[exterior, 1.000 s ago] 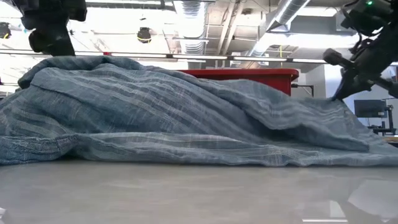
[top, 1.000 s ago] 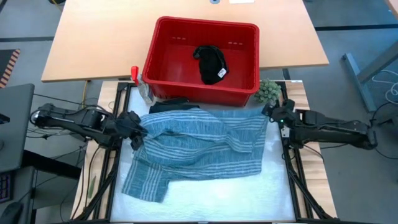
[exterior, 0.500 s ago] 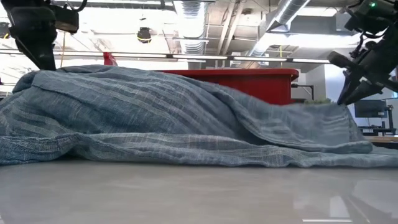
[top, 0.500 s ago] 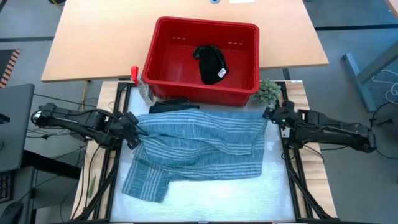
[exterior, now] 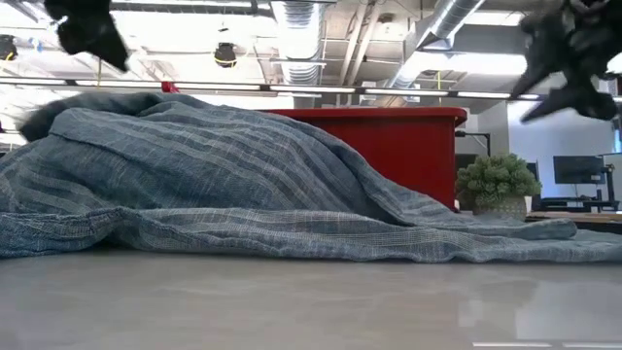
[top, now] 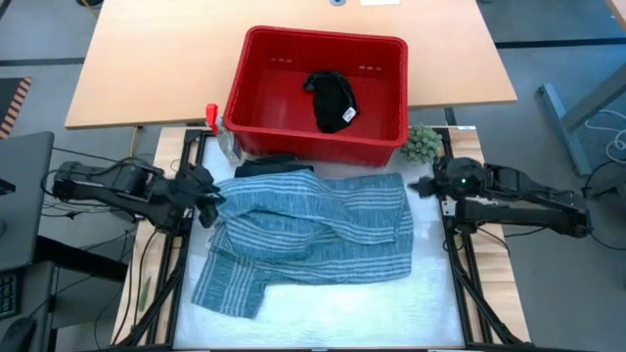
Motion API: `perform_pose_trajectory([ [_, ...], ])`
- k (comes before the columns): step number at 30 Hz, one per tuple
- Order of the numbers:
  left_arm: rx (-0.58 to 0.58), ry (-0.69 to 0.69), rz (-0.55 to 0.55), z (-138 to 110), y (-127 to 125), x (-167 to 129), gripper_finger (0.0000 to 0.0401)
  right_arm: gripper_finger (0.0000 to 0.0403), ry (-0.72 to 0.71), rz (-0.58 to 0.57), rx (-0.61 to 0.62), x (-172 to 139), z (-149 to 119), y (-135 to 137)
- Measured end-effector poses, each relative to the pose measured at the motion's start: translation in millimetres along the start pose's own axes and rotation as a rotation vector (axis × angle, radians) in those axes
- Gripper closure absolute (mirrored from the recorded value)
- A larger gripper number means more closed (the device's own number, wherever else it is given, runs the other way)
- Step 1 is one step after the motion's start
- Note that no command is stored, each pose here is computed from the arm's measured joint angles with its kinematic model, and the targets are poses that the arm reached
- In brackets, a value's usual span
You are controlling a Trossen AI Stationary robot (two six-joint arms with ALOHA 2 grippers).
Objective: Fold laundry
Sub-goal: Fold the blue shirt from the red laundry bin
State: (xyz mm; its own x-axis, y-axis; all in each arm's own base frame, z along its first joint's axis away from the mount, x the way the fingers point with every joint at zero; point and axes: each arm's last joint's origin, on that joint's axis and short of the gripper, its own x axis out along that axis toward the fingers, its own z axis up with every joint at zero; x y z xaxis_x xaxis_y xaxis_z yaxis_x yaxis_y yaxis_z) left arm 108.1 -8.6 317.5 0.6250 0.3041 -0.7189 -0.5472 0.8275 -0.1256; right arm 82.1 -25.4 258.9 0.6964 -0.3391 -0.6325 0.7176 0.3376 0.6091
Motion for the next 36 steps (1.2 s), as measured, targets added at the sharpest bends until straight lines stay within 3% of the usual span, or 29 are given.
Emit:
perform_pose_trajectory([
  [4,0.047,-0.071,-0.200,5,-7,-8,0.0235,0.0200,0.243,0.282,-0.105,4,-10,24],
  [10,0.307,0.115,-0.584,-14,-38,4,0.0235,0.0209,0.346,0.608,-0.237,4,-34,72],
  [15,0.602,0.212,-0.670,-35,-67,11,0.0240,0.0224,0.447,0.561,-0.277,3,-66,103],
  [18,0.782,0.277,-0.601,-50,-77,17,0.0247,0.0234,0.531,0.497,-0.352,3,-85,120],
  [20,0.842,0.342,-0.522,-60,-79,21,0.0248,0.0240,0.571,0.453,-0.422,3,-96,130],
  [23,0.760,0.461,-0.363,-70,-77,25,0.0248,0.0246,0.614,0.375,-0.606,7,-113,139],
  [26,0.546,0.477,-0.221,-73,-73,25,0.0248,0.0247,0.644,0.331,-0.771,10,-127,146],
  [31,0.239,0.502,-0.172,-78,-75,20,0.0249,0.0240,0.681,0.305,-1.006,20,-150,150],
  [36,-0.068,0.651,-0.061,-97,-71,24,0.0239,0.0232,0.716,0.338,-1.141,25,-165,155],
])
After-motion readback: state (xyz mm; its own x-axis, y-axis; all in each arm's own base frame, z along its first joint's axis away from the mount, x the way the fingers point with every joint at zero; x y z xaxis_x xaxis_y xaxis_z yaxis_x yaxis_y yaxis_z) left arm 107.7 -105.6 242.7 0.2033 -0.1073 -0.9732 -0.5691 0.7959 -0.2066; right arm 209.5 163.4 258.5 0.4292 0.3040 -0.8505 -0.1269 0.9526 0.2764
